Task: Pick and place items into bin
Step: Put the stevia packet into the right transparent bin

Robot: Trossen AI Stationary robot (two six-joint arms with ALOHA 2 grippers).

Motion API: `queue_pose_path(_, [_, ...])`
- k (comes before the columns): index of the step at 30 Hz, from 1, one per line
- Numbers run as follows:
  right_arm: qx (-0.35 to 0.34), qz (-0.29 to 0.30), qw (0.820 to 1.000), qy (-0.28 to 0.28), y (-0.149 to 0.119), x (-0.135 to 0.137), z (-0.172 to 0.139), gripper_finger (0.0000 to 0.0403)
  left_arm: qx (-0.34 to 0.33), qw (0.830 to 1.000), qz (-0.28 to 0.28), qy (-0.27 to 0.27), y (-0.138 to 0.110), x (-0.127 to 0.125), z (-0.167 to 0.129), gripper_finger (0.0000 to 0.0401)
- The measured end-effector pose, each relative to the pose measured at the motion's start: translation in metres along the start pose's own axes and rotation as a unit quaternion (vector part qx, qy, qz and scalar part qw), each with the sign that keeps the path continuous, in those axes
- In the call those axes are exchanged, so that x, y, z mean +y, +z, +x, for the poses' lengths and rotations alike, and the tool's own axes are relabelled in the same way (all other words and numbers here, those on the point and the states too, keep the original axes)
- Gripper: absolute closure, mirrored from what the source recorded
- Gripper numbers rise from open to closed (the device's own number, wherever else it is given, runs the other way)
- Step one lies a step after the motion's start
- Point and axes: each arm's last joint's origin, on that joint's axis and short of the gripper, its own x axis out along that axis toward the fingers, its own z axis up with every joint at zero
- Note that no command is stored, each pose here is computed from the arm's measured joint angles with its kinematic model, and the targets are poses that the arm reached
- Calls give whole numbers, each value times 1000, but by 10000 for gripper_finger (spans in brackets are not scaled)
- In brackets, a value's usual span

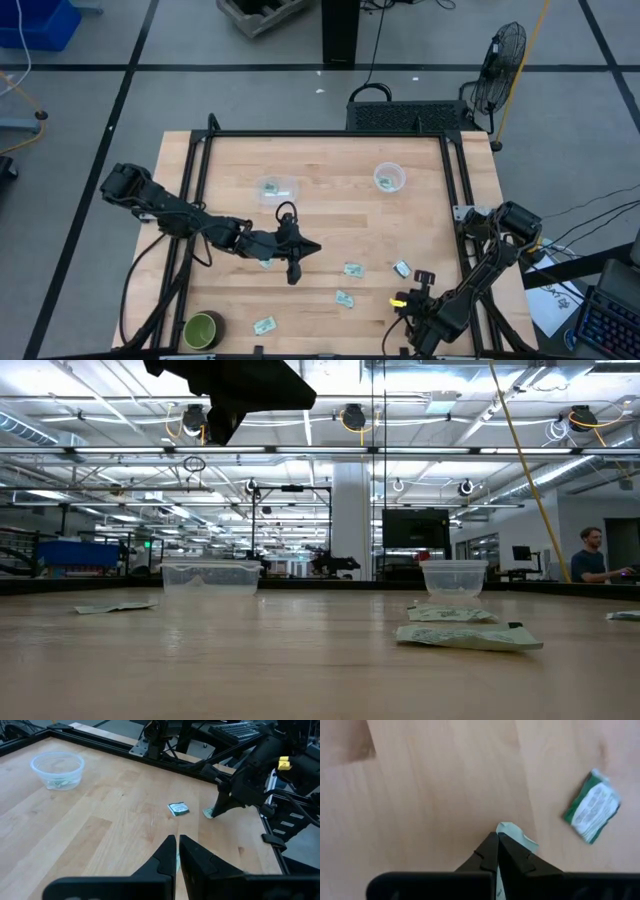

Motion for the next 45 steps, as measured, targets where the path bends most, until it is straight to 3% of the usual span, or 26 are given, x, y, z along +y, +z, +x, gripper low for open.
queue_pose_path(9, [-72,-9,996,-43,18,-7,-11,402,0,1000,3,0,0,0,0,375])
queue_pose_path(17, [-146,1,982,-121,46,-43,-24,402,1,1000,3,0,0,0,0,375])
queue_pose_path(23, [-170,17,970,-175,70,-88,-34,402,1,1000,3,0,0,0,0,375])
queue_pose_path(29, [-167,55,966,-190,86,-145,-28,403,2,1000,11,0,0,0,0,375])
queue_pose_path(39, [-197,126,966,-107,101,-240,5,403,3,1000,16,1,-1,0,0,375])
queue_pose_path(45, [-193,171,959,-113,100,-286,28,403,3,1000,16,0,-1,0,0,375])
